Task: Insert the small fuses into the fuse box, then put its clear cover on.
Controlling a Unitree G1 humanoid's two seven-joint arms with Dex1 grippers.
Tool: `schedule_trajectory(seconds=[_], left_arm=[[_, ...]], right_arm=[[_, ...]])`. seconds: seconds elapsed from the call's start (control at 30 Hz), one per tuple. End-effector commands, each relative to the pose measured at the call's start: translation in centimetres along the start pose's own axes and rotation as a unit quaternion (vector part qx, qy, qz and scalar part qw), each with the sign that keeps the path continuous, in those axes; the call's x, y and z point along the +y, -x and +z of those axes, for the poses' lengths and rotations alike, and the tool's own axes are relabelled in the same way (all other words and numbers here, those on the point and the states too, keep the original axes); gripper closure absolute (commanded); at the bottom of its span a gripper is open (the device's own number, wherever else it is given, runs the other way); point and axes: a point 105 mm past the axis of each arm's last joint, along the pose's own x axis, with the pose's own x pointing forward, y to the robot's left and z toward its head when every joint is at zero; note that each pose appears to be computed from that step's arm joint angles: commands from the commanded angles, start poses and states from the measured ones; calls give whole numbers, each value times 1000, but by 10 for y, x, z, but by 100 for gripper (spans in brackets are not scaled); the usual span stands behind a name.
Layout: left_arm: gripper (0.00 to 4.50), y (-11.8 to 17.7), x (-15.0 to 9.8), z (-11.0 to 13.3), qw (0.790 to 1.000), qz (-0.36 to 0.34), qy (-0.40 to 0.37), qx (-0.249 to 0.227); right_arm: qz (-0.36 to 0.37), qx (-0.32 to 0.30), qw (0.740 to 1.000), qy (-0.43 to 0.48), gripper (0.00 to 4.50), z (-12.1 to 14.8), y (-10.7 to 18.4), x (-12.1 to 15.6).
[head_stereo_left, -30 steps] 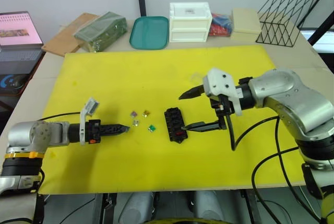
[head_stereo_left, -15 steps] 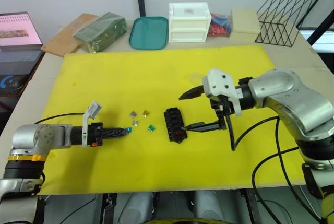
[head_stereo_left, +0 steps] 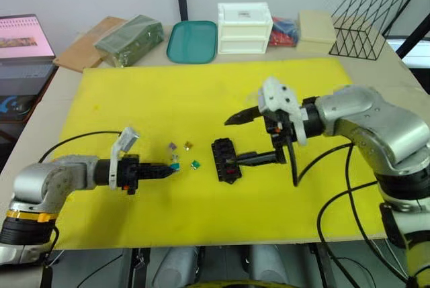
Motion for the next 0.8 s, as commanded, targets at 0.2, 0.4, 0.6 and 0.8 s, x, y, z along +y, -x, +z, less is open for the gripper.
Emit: schedule_trajectory(seconds=[0.2,0.4,0.6,0.8], left_arm=[[442,-35,-62,55,969,-82,-234,13],[450,-45,-70,71,953,-89,-290,6],[450,-48,-67,73,950,-81,-302,3],[450,-50,-67,73,949,-82,-306,3]], right_arm=[[34,-10,995,-92,0,24,0,8],[45,-11,992,-114,126,30,-2,12],[33,-3,990,-139,197,28,-5,8],[33,2,989,-147,197,25,-7,9]])
